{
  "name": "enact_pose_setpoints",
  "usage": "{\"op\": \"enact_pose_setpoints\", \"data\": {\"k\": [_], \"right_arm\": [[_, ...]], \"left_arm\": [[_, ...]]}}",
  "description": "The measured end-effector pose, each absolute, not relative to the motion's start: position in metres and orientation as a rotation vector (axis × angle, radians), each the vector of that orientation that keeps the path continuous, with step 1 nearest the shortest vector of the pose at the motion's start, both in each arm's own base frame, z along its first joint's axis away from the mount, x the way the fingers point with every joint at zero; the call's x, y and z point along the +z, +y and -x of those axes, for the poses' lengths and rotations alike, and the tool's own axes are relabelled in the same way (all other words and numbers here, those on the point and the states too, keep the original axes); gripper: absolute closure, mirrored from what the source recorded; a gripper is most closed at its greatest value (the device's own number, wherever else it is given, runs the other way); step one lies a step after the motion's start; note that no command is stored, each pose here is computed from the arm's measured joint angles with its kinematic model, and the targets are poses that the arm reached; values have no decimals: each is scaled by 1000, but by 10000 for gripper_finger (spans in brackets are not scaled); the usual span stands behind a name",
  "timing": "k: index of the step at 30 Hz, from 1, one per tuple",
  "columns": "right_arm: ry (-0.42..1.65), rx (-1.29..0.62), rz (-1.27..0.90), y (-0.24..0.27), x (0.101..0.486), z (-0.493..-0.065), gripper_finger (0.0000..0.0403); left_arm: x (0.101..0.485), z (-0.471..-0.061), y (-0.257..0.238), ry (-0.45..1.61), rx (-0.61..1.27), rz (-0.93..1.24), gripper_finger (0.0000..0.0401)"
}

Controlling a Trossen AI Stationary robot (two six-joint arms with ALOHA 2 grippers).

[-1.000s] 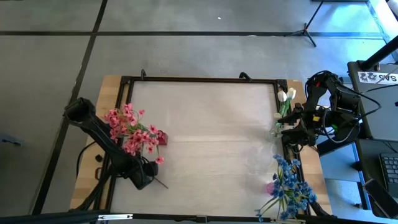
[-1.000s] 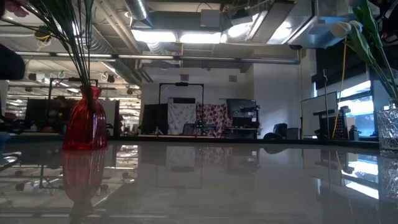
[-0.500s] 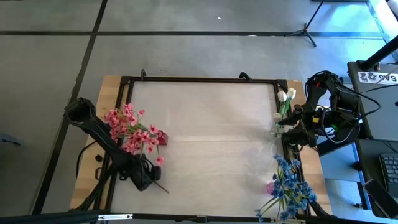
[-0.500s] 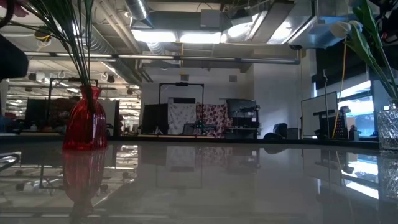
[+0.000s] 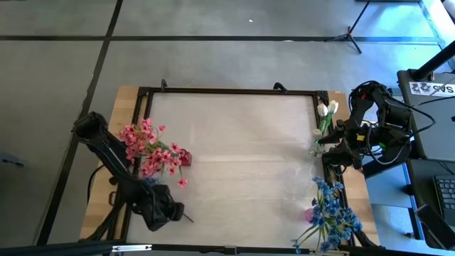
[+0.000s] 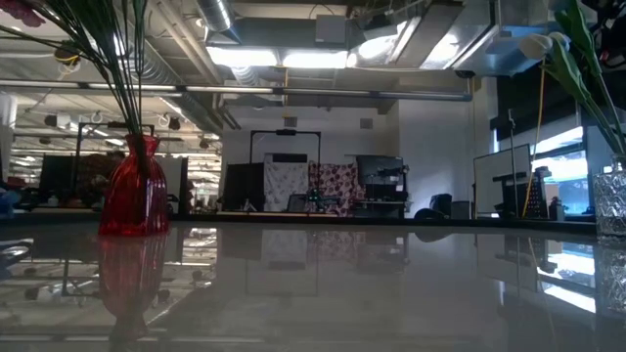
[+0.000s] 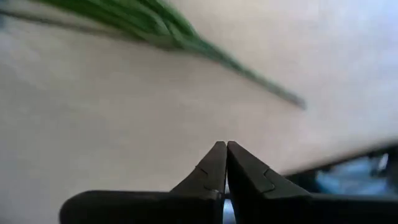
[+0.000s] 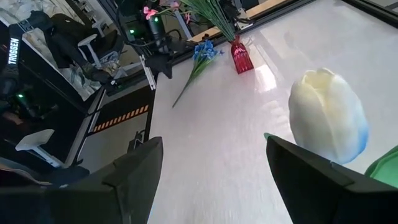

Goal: Sort flowers into vase by color
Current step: Put the blue flowers into the violet vase

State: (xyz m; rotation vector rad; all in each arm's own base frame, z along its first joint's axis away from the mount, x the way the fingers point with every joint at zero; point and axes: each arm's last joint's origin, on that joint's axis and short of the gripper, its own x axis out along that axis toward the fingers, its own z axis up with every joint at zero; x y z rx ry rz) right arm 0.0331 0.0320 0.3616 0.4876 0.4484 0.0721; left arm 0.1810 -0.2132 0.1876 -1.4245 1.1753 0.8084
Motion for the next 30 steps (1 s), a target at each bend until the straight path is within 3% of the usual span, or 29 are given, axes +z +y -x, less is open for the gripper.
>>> {"op": "enact_pose_setpoints", "data": {"k": [5, 12, 16, 25, 30], "right_arm": [[450, 70, -481, 32, 361, -33, 116], [450, 58, -455, 30, 360, -33, 116], [448, 57, -454, 30, 360, -33, 116], [466, 70, -459, 30, 360, -33, 116], [477, 80, -468, 31, 360, -32, 116]], "left_arm": [[185, -176, -205, 1028, 979, 1451, 346], [182, -189, -182, 1101, 1173, 1485, 224], [172, -191, -169, 1118, 1256, 1506, 175], [146, -188, -147, 1133, 1358, 1553, 143], [141, -193, -146, 1150, 1261, 1601, 148]]}}
